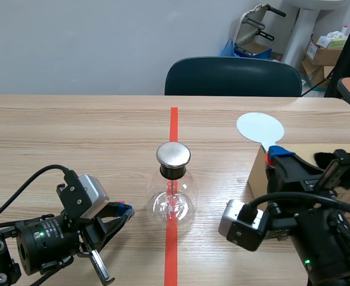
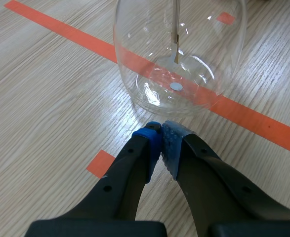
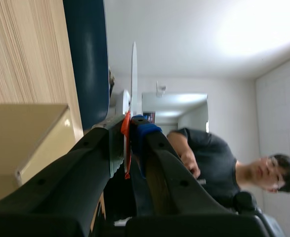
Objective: Do the electroscope experiment
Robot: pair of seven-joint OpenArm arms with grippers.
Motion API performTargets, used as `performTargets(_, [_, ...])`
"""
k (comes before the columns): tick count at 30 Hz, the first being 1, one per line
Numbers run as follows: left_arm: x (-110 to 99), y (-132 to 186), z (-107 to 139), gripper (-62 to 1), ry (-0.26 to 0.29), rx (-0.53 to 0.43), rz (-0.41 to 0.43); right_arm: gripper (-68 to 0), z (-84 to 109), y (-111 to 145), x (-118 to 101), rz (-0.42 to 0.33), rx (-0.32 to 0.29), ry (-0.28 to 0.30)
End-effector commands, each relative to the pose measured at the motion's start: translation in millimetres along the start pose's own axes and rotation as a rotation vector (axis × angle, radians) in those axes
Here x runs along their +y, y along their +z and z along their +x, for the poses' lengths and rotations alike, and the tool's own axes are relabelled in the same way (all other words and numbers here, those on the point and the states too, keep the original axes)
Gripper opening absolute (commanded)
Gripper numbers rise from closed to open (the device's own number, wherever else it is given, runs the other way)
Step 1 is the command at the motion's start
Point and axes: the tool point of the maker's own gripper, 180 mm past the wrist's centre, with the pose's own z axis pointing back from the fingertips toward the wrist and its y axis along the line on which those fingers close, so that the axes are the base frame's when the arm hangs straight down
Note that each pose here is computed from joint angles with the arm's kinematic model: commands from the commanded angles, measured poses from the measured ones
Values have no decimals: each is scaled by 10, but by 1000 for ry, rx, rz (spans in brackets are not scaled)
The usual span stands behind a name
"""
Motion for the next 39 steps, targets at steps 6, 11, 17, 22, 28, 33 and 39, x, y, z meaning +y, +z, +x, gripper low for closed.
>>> performTargets(6, [-15, -21, 83, -582, 3, -29, -4, -667, 289, -23, -95, -36, -168, 11])
performTargets(11, [-13, -20, 83, -582, 3, -29, -3, -667, 505, 26, -89, -35, -292, 26])
performTargets(17, [-14, -21, 85, -582, 3, -30, -3, -667, 711, 102, -73, -33, -413, 49])
performTargets(22, [-14, -21, 85, -582, 3, -30, -3, -667, 827, 157, -66, -31, -485, 50])
performTargets(28, [-14, -21, 85, -582, 3, -30, -3, -667, 900, 198, -61, -30, -531, 51])
performTargets(33, [-13, -20, 80, -582, 3, -28, -3, -667, 905, 201, -61, -30, -535, 51])
performTargets(39, [-12, -19, 74, -582, 2, -25, -3, -667, 905, 201, -61, -30, -535, 51])
